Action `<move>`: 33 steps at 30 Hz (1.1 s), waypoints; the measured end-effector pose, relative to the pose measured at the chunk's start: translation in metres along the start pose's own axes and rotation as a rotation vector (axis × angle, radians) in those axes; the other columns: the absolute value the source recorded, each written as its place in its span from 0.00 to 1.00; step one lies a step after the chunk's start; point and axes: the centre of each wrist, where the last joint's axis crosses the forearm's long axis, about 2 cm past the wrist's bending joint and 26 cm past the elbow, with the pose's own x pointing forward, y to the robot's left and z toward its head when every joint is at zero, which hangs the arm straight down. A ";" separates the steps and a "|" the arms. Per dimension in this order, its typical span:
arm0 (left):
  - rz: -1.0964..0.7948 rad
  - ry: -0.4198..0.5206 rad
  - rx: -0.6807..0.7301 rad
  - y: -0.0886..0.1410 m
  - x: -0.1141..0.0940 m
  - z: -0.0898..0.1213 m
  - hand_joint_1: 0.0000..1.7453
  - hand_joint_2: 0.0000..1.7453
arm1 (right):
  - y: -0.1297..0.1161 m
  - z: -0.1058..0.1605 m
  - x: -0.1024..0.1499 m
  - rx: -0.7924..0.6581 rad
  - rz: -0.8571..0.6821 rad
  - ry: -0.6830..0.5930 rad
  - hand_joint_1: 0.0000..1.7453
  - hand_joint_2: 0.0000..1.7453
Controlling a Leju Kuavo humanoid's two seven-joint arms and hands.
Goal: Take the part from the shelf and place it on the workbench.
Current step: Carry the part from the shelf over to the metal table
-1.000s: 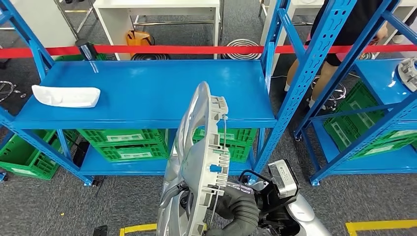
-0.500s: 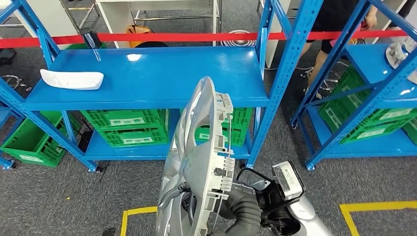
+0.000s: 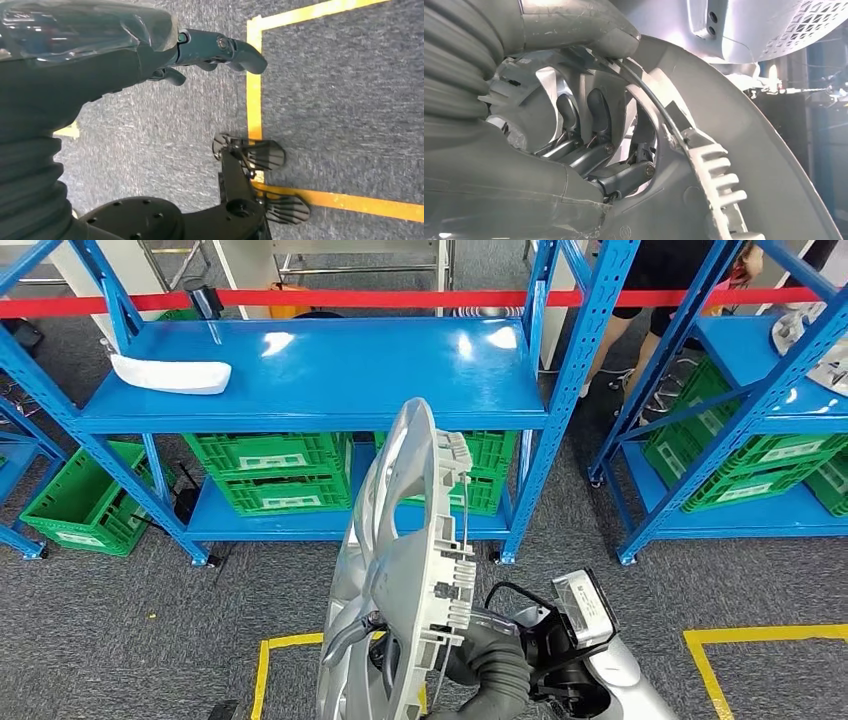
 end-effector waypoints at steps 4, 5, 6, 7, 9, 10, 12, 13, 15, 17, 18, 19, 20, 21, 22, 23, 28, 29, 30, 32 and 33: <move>-0.012 -0.005 -0.004 -0.001 0.004 0.000 0.00 1.00 | 0.001 0.006 -0.001 -0.017 0.004 0.007 1.00 1.00; -0.013 -0.005 -0.005 -0.001 0.004 0.000 0.00 1.00 | 0.001 0.007 -0.001 -0.021 0.005 0.009 1.00 1.00; -0.014 -0.005 -0.005 -0.002 0.004 0.000 0.00 1.00 | 0.001 0.008 -0.001 -0.023 0.006 0.010 1.00 1.00; -0.014 -0.005 -0.006 -0.002 0.005 0.000 0.00 1.00 | 0.001 0.008 -0.001 -0.024 0.007 0.011 1.00 1.00; -0.014 -0.006 -0.007 -0.003 0.005 0.000 0.00 1.00 | 0.001 0.008 -0.001 -0.024 0.008 0.011 1.00 1.00; -0.014 -0.007 -0.007 -0.003 0.006 0.000 0.00 1.00 | 0.001 0.008 0.000 -0.024 0.009 0.012 1.00 1.00; -0.014 -0.006 -0.008 -0.003 0.006 0.000 0.00 1.00 | 0.001 0.008 0.000 -0.024 0.010 0.013 1.00 1.00; -0.015 -0.004 -0.007 -0.003 0.005 0.000 0.00 1.00 | 0.002 0.009 0.000 -0.025 0.010 0.015 1.00 1.00; -0.015 0.001 -0.006 -0.003 0.003 0.000 0.00 1.00 | 0.002 0.009 -0.001 -0.027 0.008 0.018 1.00 1.00; -0.015 0.003 -0.005 -0.003 0.001 0.000 0.00 1.00 | 0.002 0.010 -0.002 -0.028 0.006 0.020 1.00 1.00; -0.015 0.003 -0.005 -0.003 0.001 0.000 0.00 1.00 | 0.003 0.010 -0.002 -0.029 0.005 0.021 1.00 1.00; -0.015 0.003 -0.005 -0.003 0.002 0.000 0.00 1.00 | 0.003 0.011 -0.003 -0.030 0.003 0.021 1.00 1.00; -0.015 0.002 -0.005 -0.003 0.002 0.000 0.00 1.00 | 0.003 0.012 -0.003 -0.032 0.001 0.022 1.00 1.00; -0.015 0.002 -0.006 -0.004 0.002 0.000 0.00 1.00 | 0.004 0.012 -0.004 -0.034 -0.001 0.023 1.00 1.00; -0.015 0.001 -0.006 -0.004 0.002 0.000 0.00 1.00 | 0.004 0.013 -0.004 -0.035 -0.002 0.024 1.00 1.00; -0.015 -0.001 -0.006 -0.004 0.003 0.000 0.00 1.00 | 0.004 0.013 -0.004 -0.035 -0.004 0.023 1.00 1.00; -0.015 -0.010 -0.005 -0.004 0.006 0.000 0.00 1.00 | 0.005 0.013 -0.006 -0.031 -0.014 0.012 1.00 1.00; -0.015 -0.009 -0.005 -0.004 0.006 0.000 0.00 1.00 | 0.005 0.013 -0.006 -0.030 -0.017 0.010 1.00 1.00; -0.015 -0.010 -0.006 -0.005 0.006 0.000 0.00 1.00 | 0.005 0.014 -0.006 -0.030 -0.019 0.009 1.00 1.00; -0.014 -0.012 -0.009 -0.006 0.007 0.000 0.00 1.00 | 0.005 0.015 -0.007 -0.032 -0.022 0.009 1.00 1.00; -0.014 -0.013 -0.010 -0.007 0.008 0.000 0.00 1.00 | 0.005 0.015 -0.007 -0.032 -0.022 0.009 1.00 1.00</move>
